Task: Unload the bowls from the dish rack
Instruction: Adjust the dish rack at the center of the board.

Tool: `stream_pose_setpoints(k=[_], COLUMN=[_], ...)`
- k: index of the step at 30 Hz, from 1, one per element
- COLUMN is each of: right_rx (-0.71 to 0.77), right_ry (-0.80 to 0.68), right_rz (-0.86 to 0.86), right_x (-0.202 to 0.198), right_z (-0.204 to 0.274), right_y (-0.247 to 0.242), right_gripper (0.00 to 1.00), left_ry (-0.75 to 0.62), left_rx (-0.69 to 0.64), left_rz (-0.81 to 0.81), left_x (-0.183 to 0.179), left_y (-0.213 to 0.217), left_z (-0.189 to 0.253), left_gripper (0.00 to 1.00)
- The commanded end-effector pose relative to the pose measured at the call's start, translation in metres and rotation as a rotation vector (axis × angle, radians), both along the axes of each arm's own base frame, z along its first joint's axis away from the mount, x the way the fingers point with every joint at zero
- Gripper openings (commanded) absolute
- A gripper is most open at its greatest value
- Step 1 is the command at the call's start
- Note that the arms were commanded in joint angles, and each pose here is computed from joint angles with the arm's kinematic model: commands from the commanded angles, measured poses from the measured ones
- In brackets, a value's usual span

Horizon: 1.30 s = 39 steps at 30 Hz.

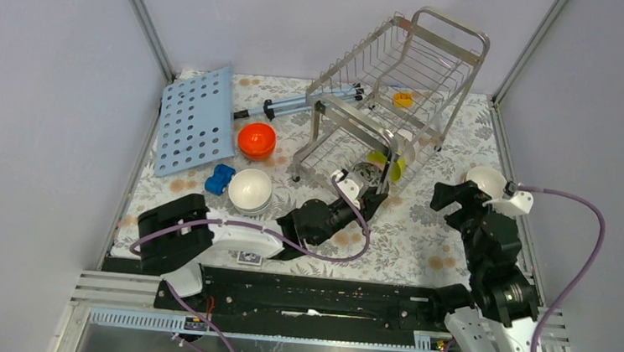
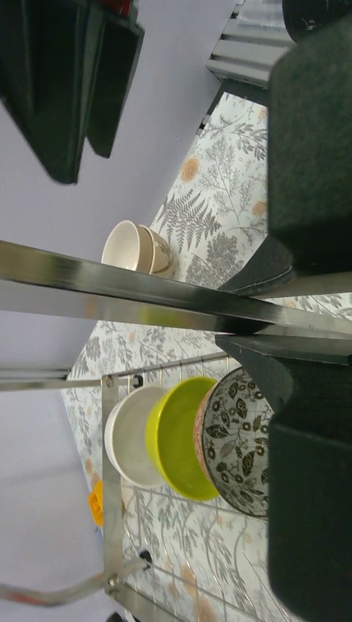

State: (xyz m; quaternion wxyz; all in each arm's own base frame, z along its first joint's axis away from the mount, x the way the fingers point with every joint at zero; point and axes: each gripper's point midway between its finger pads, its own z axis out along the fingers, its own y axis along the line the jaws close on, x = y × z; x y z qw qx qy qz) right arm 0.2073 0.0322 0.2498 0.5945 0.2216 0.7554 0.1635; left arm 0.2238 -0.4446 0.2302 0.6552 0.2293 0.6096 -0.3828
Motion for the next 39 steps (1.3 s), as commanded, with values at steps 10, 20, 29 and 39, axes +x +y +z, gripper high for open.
stream_pose_setpoints(k=[10, 20, 29, 39], right_rx=[-0.34, -0.318, -0.335, -0.439], right_ry=[-0.261, -0.237, -0.261, -0.137], right_rz=[-0.341, -0.359, -0.258, -0.291], right_x=[0.127, 0.196, 0.248, 0.274], right_z=[0.031, 0.018, 0.011, -0.018], right_y=[-0.041, -0.049, -0.044, -0.06], right_gripper=[0.95, 0.88, 0.73, 0.41], left_ry=[0.022, 0.066, 0.079, 0.091], left_rx=[-0.129, -0.105, -0.094, -0.076], left_rz=[0.061, 0.082, 0.096, 0.109], left_x=[-0.001, -0.009, -0.011, -0.004], left_y=[0.061, 0.095, 0.108, 0.111], left_z=[0.052, 0.044, 0.045, 0.043], left_gripper=[0.08, 0.07, 0.06, 0.04])
